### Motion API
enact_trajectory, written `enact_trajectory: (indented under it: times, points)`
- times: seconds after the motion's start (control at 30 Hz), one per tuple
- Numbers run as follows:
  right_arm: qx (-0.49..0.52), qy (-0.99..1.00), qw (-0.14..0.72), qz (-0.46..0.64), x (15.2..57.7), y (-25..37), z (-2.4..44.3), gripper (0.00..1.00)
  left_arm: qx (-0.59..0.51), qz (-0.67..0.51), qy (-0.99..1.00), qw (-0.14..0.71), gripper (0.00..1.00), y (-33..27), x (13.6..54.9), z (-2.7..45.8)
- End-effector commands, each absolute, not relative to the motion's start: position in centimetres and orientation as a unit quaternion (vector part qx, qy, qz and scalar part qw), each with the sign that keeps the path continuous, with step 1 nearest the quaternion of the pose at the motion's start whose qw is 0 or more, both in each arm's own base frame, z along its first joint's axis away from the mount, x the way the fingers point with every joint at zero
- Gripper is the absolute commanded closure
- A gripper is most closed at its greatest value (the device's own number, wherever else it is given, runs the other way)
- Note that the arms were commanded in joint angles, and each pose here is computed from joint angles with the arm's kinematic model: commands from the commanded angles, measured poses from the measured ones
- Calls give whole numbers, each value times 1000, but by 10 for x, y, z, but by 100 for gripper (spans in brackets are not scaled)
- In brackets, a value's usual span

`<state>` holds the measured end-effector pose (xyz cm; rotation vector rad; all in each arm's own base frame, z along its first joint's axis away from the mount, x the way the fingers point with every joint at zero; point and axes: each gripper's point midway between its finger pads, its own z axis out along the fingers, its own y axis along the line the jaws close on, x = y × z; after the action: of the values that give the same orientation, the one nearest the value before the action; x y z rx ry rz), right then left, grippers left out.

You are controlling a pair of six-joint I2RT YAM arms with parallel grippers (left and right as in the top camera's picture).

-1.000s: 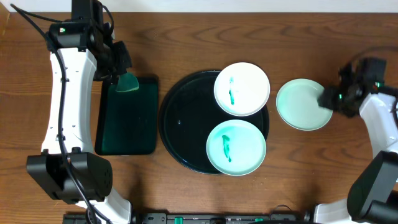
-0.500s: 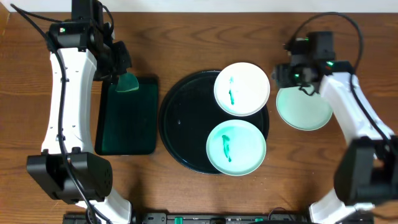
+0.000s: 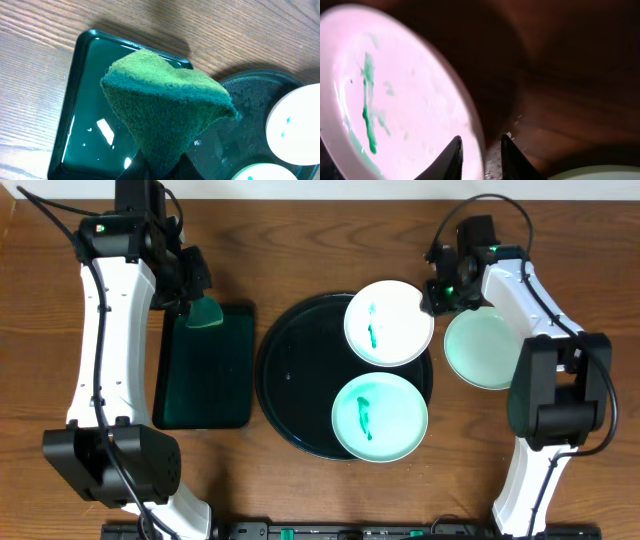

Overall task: Clean dirty plates on tray and stack at the side
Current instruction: 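Grasp the white plate rim with the right gripper and drag it left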

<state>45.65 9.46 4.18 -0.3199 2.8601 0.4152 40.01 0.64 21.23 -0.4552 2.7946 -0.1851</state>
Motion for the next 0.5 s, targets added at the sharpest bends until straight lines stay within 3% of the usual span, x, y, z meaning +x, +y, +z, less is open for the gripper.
enact_trajectory:
  times: [0.0, 0.1, 0.17, 0.47]
  points:
    - [-114, 974, 108, 164, 453, 104, 42, 77, -169, -60, 973, 144, 93, 9, 400, 207]
    - [-112, 975, 96, 164, 448, 104, 34, 83, -169, -60, 973, 142, 93, 9, 400, 206]
    - [-102, 976, 93, 166, 447, 104, 33, 98, -169, -60, 974, 142, 93, 9, 400, 205]
    - [-59, 976, 88, 193, 451, 121, 73, 99, -169, -60, 974, 141, 93, 9, 400, 205]
